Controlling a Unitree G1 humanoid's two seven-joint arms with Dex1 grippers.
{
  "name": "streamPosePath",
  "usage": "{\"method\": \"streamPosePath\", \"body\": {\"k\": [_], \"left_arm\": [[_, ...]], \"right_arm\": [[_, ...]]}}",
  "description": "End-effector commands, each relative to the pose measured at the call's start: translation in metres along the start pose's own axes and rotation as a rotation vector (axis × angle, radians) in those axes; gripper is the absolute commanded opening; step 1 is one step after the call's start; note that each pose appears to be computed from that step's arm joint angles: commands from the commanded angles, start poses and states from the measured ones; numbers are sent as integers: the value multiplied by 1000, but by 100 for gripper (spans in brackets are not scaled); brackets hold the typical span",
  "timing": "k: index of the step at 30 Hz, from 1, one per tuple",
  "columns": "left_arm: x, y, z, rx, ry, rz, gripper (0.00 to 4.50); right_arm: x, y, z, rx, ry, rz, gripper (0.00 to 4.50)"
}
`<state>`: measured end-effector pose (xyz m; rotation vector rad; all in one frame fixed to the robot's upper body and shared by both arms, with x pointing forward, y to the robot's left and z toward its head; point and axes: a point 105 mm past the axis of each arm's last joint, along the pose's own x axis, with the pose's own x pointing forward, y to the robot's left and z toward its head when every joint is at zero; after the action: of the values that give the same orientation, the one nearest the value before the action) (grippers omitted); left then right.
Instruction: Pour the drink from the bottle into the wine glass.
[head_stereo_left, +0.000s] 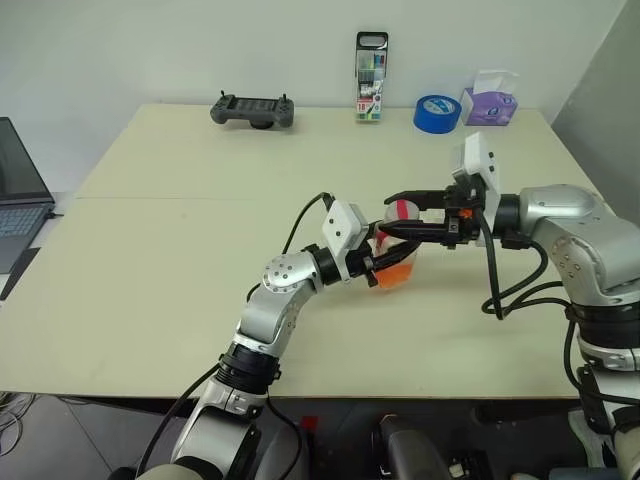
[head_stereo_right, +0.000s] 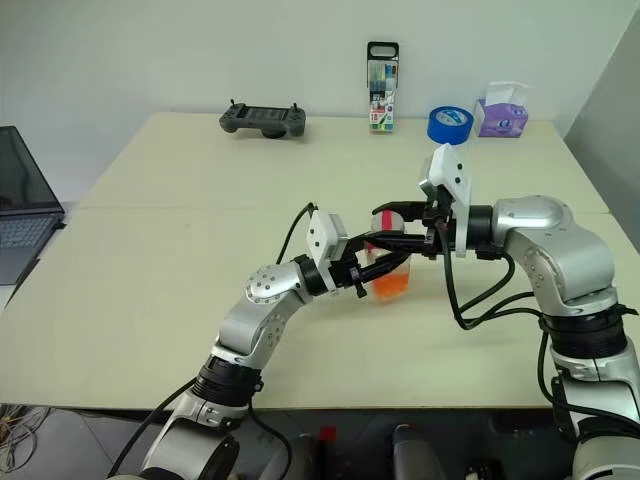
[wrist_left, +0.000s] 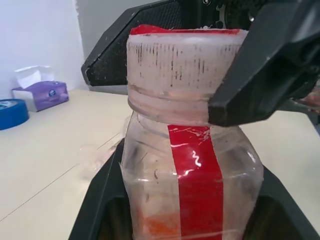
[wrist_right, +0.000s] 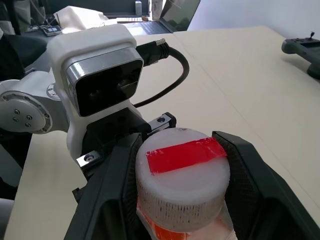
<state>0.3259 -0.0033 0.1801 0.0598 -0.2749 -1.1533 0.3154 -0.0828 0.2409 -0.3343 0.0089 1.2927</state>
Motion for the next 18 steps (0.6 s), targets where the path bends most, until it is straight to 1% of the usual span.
{"method": "streamPosePath", "body": {"k": [1, 2, 4, 5, 8, 14, 18], "left_arm": [[10, -2, 17, 44, -50, -3, 179], [11, -2, 17, 44, -51, -4, 179], [12, -1, 17, 45, -52, -8, 178], [12, -2, 17, 45, -52, -10, 178], [13, -2, 16, 42, -52, -17, 178], [16, -5, 13, 26, -53, -35, 178], [19, -6, 14, 21, -56, -49, 178]], "right_arm": [[14, 25, 24, -44, -73, 178, 194], [13, 24, 25, -40, -76, 173, 194], [11, 21, 26, -53, -67, 133, 268], [10, 20, 26, -61, -65, 113, 296], [8, 14, 30, -96, -81, 9, 400], [8, 8, 32, -125, -105, -232, 401], [7, 6, 30, -118, -99, -346, 401]]}}
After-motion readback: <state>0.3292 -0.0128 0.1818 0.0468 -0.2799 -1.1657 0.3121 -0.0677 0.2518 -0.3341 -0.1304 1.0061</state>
